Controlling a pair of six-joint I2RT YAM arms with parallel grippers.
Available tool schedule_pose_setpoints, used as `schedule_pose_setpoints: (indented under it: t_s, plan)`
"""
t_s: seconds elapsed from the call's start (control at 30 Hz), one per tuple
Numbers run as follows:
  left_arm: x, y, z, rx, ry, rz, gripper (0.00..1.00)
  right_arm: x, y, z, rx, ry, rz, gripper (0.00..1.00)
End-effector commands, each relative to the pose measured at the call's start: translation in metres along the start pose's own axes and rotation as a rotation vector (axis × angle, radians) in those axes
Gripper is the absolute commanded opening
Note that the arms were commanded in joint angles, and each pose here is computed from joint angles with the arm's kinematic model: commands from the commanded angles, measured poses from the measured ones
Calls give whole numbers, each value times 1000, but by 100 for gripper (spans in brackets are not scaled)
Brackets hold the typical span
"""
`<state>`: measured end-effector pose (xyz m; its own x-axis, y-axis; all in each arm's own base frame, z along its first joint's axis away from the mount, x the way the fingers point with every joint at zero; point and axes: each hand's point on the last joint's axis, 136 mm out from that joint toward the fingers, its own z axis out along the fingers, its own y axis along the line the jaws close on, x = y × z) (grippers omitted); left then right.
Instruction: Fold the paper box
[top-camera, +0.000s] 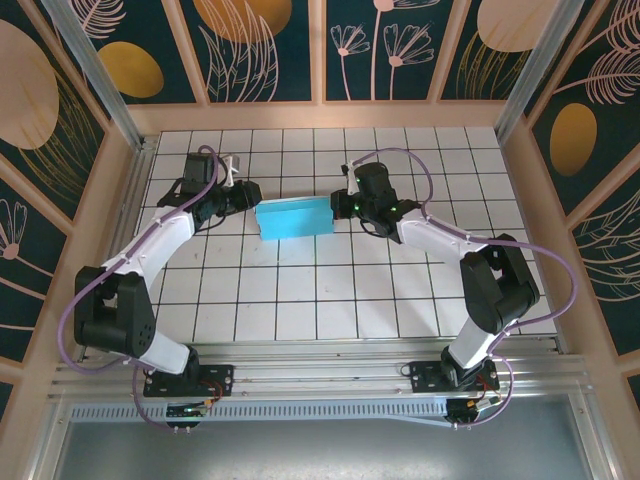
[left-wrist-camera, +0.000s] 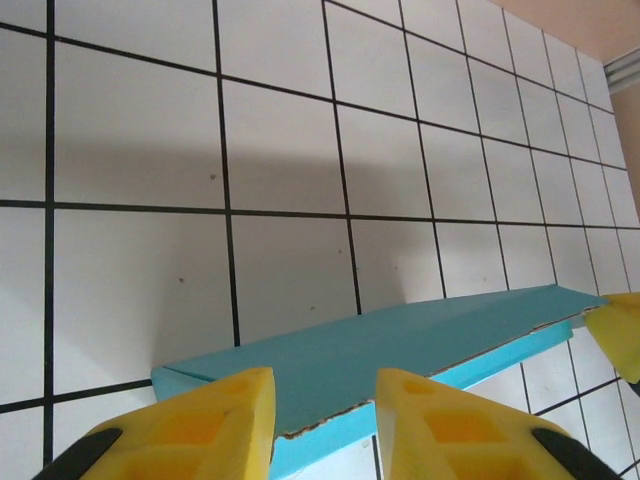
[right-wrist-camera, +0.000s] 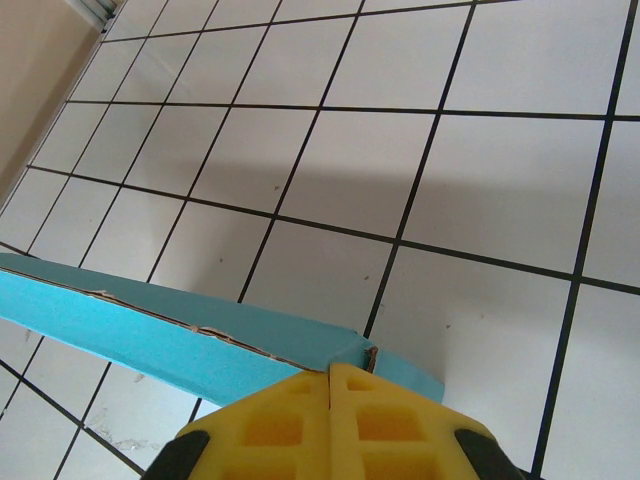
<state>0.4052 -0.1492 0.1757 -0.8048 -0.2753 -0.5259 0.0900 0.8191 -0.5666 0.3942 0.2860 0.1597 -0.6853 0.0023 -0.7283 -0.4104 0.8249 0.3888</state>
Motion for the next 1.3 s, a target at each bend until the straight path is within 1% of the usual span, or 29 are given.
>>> schedule_pose_setpoints:
  t_s: [0.0, 0.13, 0.33, 0.77, 1.1, 1.27]
  plan:
    - [-1, 5, 3, -29, -2, -16, 32, 32, -9, 7, 46, 111, -1, 4]
    - [-1, 12, 2, -71, -6, -18, 31, 33, -9, 7, 45, 113, -3, 4]
    - [8, 7, 5, -30, 36, -25, 29, 32, -9, 8, 45, 114, -3, 4]
    - [21, 13, 11, -32, 77, -43, 20, 37, -8, 9, 43, 125, 0, 4]
    - [44, 27, 16, -53, 122, -69, 17, 46, -9, 10, 37, 136, 0, 4]
    - [51, 31, 16, -63, 133, -71, 16, 48, -10, 9, 41, 135, 2, 4]
